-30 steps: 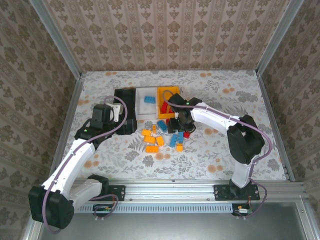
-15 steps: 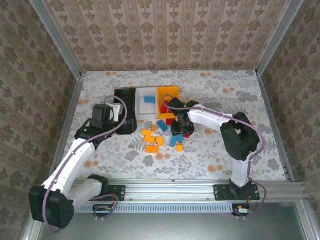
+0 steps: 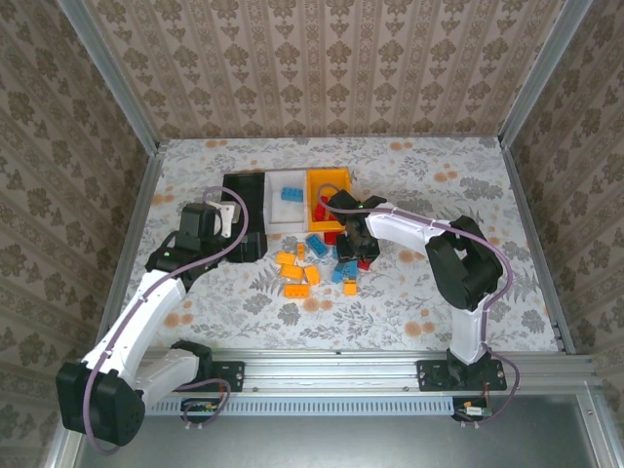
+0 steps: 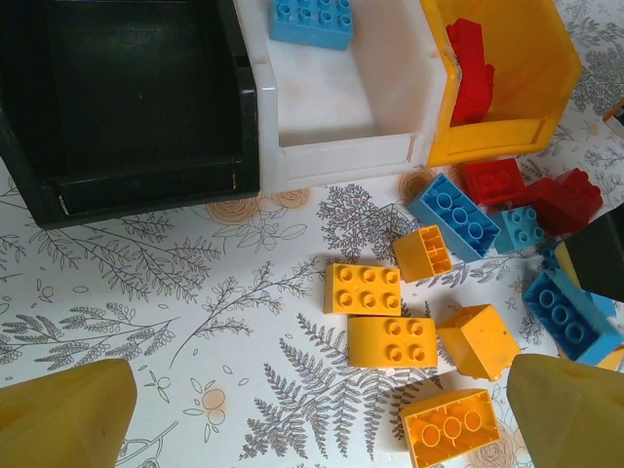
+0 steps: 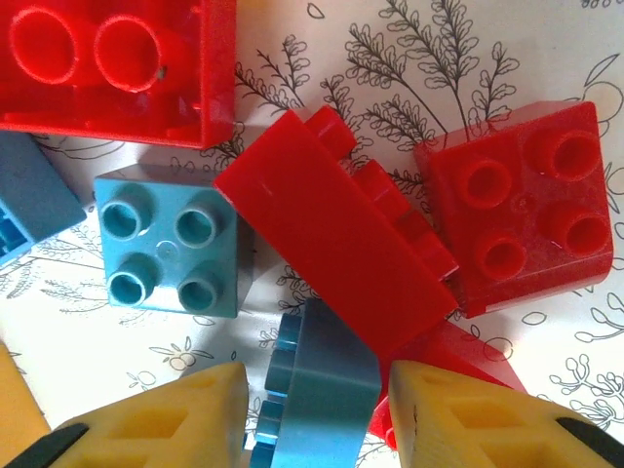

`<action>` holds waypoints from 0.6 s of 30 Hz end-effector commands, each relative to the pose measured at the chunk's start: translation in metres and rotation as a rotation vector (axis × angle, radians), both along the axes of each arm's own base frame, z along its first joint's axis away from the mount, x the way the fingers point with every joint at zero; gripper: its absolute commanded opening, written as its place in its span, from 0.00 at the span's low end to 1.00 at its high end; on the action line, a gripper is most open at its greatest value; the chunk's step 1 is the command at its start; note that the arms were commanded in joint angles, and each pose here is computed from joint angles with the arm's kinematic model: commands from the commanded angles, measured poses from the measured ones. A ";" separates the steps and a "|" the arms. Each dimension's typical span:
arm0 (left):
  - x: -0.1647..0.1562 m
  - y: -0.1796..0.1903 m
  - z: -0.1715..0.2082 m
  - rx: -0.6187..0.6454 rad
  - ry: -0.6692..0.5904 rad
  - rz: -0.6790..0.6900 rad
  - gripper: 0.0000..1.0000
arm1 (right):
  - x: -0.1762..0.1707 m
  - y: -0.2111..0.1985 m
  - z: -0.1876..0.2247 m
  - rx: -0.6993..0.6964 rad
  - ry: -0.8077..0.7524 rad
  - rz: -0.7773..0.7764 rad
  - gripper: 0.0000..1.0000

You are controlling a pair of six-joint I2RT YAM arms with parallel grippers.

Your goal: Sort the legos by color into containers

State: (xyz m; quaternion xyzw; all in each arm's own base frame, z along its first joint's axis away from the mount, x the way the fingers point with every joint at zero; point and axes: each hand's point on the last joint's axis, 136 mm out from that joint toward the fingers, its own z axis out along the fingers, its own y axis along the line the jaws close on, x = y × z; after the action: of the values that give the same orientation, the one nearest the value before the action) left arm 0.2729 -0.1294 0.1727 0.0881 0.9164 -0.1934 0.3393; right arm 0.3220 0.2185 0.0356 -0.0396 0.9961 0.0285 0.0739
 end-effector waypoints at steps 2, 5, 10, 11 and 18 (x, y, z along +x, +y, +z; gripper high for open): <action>0.000 -0.001 -0.002 -0.015 0.009 0.005 1.00 | -0.004 -0.014 -0.010 -0.048 0.026 -0.025 0.44; 0.000 -0.001 -0.002 -0.014 0.009 0.004 1.00 | -0.005 -0.014 -0.010 -0.045 0.026 -0.024 0.45; 0.000 -0.001 -0.003 -0.014 0.010 0.003 1.00 | -0.005 -0.010 -0.012 -0.027 0.035 -0.022 0.44; 0.000 -0.002 -0.002 -0.015 0.009 0.003 1.00 | -0.005 -0.010 -0.012 -0.024 0.036 -0.021 0.44; 0.001 -0.002 -0.005 -0.017 0.021 0.001 1.00 | -0.002 -0.008 0.000 -0.003 0.006 -0.020 0.36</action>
State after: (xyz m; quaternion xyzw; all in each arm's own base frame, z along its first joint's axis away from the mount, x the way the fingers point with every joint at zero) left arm 0.2733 -0.1296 0.1705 0.0877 0.9179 -0.1928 0.3356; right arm 0.3240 0.2155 0.0360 -0.0354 0.9962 0.0276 0.0750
